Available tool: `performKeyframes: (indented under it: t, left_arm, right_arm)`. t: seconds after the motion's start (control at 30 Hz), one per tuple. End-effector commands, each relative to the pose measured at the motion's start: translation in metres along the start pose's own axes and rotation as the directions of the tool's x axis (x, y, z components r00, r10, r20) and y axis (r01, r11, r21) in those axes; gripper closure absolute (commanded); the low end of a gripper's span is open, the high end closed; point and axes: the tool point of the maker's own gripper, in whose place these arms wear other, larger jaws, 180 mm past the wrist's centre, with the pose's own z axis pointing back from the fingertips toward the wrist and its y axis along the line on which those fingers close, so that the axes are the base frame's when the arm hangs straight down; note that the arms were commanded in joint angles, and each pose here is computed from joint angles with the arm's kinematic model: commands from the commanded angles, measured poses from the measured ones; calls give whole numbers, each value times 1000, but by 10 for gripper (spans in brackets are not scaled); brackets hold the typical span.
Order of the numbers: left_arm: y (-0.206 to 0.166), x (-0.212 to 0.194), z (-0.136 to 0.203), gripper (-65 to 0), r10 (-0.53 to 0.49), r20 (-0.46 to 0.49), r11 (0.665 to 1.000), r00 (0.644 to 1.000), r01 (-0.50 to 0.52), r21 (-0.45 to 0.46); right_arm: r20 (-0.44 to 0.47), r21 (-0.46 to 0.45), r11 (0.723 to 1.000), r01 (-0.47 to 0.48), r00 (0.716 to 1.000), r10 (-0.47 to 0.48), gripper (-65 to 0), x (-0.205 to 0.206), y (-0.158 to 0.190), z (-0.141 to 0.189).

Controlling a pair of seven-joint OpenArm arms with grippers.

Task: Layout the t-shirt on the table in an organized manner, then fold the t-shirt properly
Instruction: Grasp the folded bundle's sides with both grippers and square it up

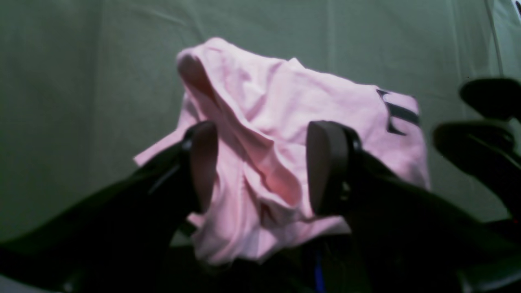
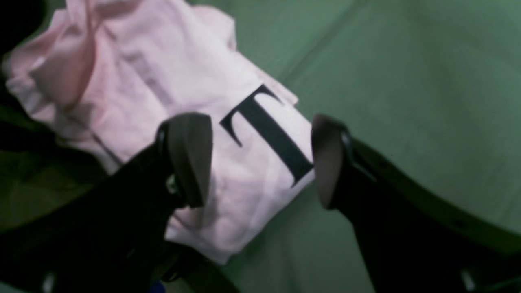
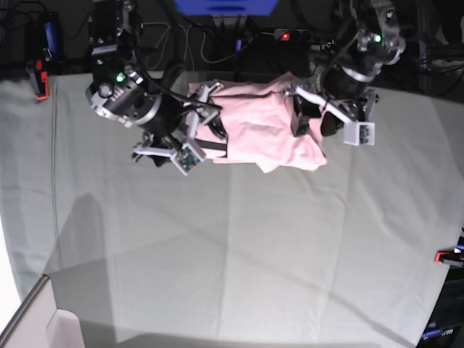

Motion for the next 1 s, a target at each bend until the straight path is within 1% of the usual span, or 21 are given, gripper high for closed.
performKeyframes:
  t: [0.0,0.17,0.3,0.4,0.6,0.7,0.73,0.77,0.9,0.93,0.97]
  left_arm:
    - [-1,2,-1,-341,12,16,1000,1000,-12,-9]
    - [6,-21,-8,-341,47,-38,999,998,-47,2]
    - [11,-28,-12,-341,50,-63,999,997,-50,2]
    - [11,-26,-10,-341,46,-57,999,997,-46,5]
    - [34,-25,-4,-337,69,-47,996,997,-66,67]
    - [39,-28,-4,-336,78,-52,994,996,-73,79]
    - [39,-33,-5,-329,85,-65,994,994,-80,78]
    - [39,-37,-6,-308,90,-76,994,993,-84,75]
    - [39,-48,-14,-181,113,-103,992,988,-106,68]
    - [39,-51,-15,-164,117,-110,992,987,-110,68]
    - [39,-51,-15,-161,118,-111,991,987,-111,69]
  right_arm:
    - [60,-1,1000,-8,998,8,-384,17,-1,3]
    - [51,4,1000,-2,999,2,-384,12,2,4]
    - [46,7,1000,1,999,-1,-384,10,4,4]
    - [46,7,1000,1,999,-1,-384,10,4,4]
    - [45,7,1000,1,999,-1,-384,10,4,4]
    - [45,7,1000,1,999,-1,-384,10,4,4]
    - [45,7,1000,1,999,-1,-384,10,4,4]
    - [45,7,1000,1,999,-1,-384,10,4,4]
    - [45,7,1000,1,999,-1,-384,10,4,4]
    - [45,7,1000,1,999,-1,-384,10,4,4]
    - [43,8,1000,2,999,-2,-384,9,4,4]
